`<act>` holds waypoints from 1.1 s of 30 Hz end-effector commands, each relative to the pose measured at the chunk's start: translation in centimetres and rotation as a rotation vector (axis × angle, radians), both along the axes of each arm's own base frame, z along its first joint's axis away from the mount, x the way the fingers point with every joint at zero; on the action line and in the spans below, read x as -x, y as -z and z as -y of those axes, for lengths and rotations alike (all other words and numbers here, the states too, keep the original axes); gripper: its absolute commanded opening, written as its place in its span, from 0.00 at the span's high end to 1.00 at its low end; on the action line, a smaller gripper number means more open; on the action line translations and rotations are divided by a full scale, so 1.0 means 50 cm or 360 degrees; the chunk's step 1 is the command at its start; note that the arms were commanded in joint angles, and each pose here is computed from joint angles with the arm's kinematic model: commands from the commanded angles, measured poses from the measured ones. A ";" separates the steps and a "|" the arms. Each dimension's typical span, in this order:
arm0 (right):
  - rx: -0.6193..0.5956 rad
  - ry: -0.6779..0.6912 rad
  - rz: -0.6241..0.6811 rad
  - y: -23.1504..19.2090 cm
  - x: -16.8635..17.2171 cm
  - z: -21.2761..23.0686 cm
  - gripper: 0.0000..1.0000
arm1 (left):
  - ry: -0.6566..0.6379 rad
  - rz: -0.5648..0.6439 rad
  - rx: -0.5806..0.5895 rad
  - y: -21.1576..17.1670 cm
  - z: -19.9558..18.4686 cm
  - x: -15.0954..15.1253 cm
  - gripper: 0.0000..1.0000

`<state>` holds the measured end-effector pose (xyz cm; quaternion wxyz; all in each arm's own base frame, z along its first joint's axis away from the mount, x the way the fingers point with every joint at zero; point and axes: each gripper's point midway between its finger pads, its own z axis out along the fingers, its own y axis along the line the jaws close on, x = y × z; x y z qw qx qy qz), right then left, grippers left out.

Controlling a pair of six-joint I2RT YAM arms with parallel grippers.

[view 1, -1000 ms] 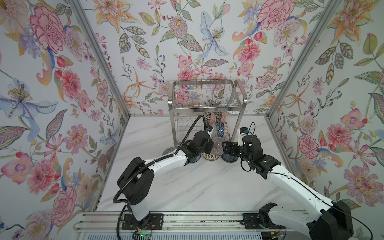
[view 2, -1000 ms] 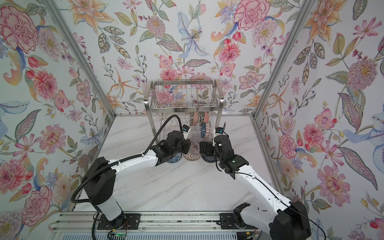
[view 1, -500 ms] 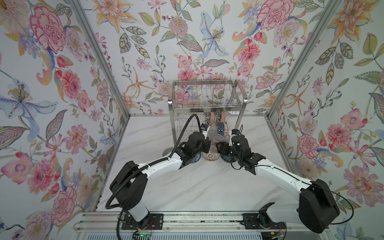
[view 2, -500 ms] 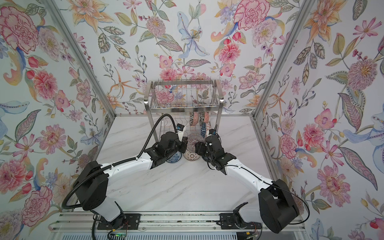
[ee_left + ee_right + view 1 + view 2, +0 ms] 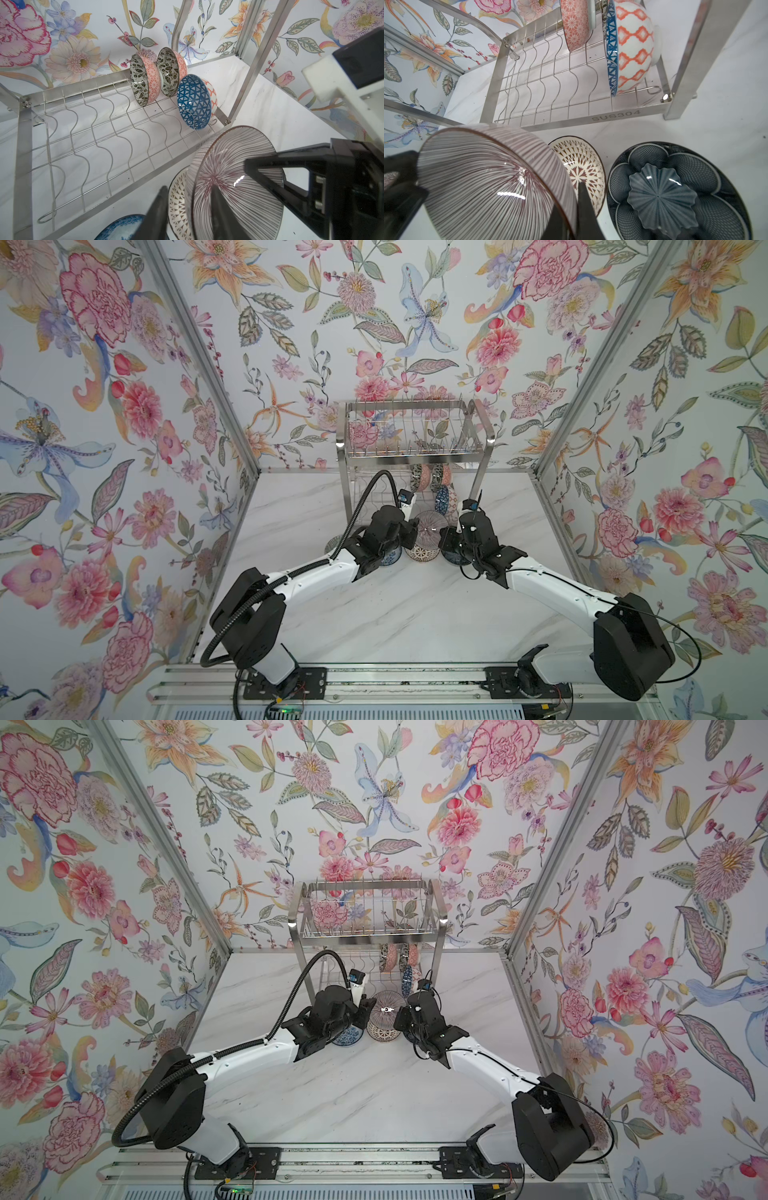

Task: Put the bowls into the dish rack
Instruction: 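Close right gripper on purple-striped bowl rim while left gripper releases and withdraws, then lower purple-striped bowl upright into a rack slot with right gripper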

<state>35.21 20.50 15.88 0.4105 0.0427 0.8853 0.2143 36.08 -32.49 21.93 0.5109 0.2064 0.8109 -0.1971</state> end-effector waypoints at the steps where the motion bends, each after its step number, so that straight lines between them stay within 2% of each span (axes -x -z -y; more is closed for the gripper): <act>1: 0.0052 0.0003 0.0189 -0.082 -0.021 0.001 1.00 | 0.0010 0.0037 -0.0029 -0.070 -0.053 0.010 0.01; 11: 0.0567 0.0106 0.0323 -0.127 -0.064 0.042 1.00 | -0.0221 -0.0031 -0.0399 -0.082 -0.321 0.010 0.01; 15: 0.0786 0.0151 0.0327 -0.132 -0.078 0.054 1.00 | -0.0350 -0.0002 -0.0428 -0.068 -0.403 0.001 0.01; 19: 0.1001 0.0161 0.0310 -0.129 -0.106 0.057 1.00 | -0.0441 0.0072 -0.0380 -0.067 -0.442 0.000 0.01; 23: 0.1262 0.0135 0.0321 -0.134 -0.137 0.032 1.00 | -0.0513 0.0032 -0.0393 -0.041 -0.489 -0.003 0.01; 33: 0.1686 0.0165 0.0384 -0.142 -0.222 -0.014 1.00 | -0.0524 -0.0017 -0.0399 -0.010 -0.506 -0.012 0.01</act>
